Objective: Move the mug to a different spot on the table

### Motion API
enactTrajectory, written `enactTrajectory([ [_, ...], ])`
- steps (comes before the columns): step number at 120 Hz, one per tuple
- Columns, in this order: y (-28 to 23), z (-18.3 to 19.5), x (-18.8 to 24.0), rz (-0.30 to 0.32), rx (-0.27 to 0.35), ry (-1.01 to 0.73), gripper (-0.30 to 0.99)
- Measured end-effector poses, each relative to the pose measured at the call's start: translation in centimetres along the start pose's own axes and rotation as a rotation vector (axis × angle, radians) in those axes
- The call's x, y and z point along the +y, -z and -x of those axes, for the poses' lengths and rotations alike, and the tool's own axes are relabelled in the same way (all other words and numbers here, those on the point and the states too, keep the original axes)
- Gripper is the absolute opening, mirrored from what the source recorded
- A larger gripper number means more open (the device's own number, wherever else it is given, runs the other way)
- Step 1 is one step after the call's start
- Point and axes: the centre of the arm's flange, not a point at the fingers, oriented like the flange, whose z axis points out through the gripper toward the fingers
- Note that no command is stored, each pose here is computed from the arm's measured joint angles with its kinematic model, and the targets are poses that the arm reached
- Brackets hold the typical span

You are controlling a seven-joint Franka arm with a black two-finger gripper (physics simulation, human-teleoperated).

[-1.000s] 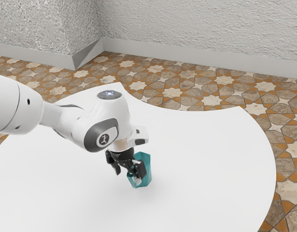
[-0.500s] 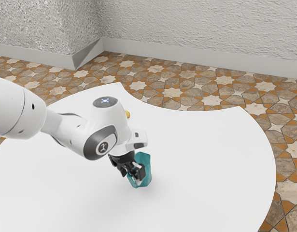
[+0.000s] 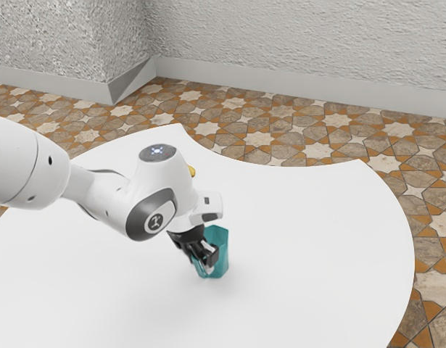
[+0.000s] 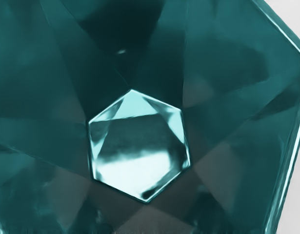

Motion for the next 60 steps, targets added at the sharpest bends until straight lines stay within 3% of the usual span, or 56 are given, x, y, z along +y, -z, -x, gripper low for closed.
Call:
enactTrajectory([
  [60,2.7,-1.9,0.7,-0.072,0.067,-0.132,0.1],
])
